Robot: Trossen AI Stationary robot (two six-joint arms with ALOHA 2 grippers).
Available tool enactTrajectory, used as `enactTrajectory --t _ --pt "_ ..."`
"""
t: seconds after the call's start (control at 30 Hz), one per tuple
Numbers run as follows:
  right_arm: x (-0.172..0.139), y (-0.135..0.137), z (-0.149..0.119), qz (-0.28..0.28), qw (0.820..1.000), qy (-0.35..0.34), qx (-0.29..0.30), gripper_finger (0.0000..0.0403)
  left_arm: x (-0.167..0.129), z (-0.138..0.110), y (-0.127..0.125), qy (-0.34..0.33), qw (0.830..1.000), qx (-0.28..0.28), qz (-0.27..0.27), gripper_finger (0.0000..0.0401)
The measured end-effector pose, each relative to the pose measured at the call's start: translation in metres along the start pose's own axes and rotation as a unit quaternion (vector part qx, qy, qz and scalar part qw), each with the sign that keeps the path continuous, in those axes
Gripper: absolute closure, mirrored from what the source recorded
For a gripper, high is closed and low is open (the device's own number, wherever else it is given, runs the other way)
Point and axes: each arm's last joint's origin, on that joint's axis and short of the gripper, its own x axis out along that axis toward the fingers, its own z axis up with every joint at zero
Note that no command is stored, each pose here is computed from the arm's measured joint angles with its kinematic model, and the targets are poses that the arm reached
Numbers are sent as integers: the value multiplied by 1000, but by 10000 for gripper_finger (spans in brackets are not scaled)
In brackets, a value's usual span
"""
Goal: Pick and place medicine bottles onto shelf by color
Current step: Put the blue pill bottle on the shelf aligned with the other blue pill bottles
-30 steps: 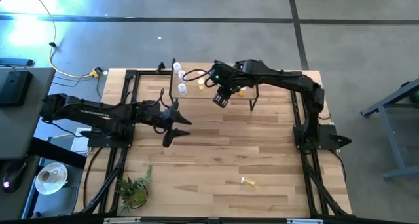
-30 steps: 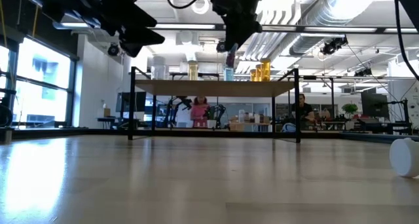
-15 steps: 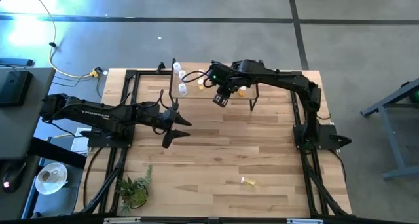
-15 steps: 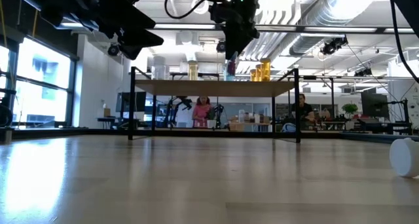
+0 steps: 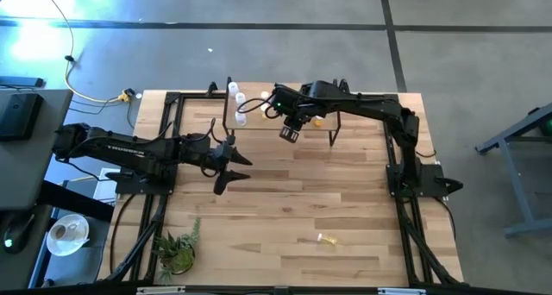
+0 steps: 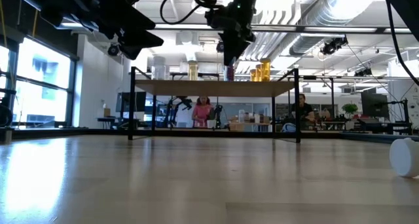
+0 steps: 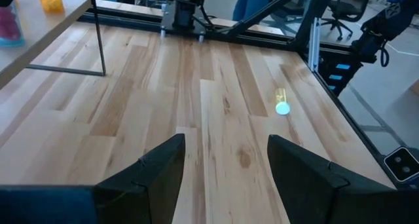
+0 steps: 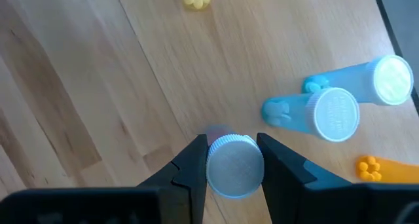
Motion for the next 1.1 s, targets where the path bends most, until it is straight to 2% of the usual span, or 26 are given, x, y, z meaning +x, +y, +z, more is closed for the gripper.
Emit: enactTrajectory --t 0.57,0.8,1.1 --pt "4 0 -1 -4 1000 9 9 262 0 0 0 1 1000 0 0 195" --pt "4 -2 0 -25 1000 1 11 241 0 -1 0 5 1000 -1 1 195" --pt "0 -3 0 -21 1000 -4 13 237 0 -1 0 6 1000 -1 1 195"
